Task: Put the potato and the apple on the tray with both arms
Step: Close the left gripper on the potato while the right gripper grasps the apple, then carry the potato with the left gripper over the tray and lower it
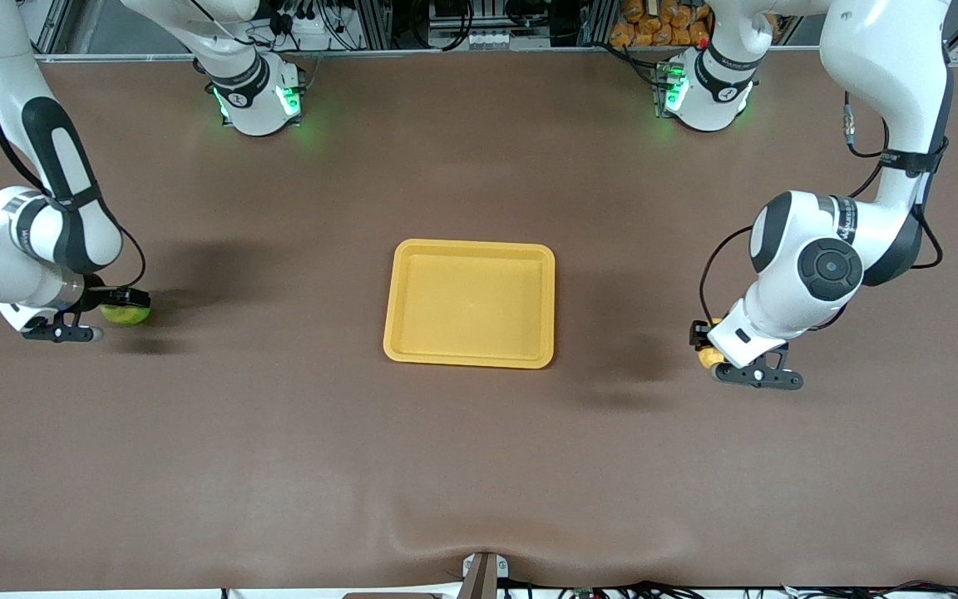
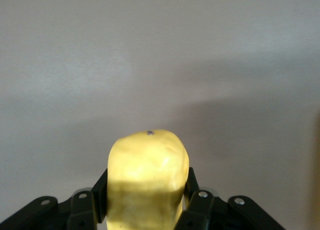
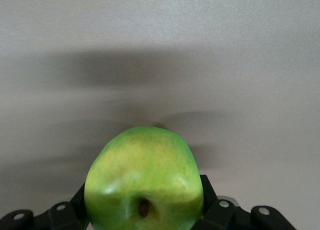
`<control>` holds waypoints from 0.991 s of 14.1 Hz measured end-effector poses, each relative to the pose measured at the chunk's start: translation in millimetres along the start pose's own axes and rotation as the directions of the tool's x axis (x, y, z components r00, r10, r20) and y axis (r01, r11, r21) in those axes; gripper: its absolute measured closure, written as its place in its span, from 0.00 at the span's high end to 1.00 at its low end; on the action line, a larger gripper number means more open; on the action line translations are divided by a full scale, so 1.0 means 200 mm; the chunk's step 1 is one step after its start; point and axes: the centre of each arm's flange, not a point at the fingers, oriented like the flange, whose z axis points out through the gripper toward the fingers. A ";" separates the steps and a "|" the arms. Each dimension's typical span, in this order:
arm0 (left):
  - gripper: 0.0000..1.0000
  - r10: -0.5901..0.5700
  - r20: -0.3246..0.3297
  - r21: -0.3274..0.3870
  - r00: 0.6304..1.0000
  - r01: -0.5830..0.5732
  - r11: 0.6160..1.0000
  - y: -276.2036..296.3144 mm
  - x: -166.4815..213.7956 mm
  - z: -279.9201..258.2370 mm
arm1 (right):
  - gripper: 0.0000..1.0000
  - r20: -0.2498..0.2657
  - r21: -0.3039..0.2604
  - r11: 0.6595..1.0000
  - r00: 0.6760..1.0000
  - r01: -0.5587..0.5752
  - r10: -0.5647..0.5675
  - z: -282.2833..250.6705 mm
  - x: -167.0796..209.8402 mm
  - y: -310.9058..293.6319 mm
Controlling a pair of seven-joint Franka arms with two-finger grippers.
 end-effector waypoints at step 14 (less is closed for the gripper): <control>0.59 -0.155 -0.069 0.036 0.985 0.158 0.987 1.46 -0.19 0.14 | 0.84 0.123 0.156 0.979 0.986 -0.135 0.116 -0.57 0.09 -0.39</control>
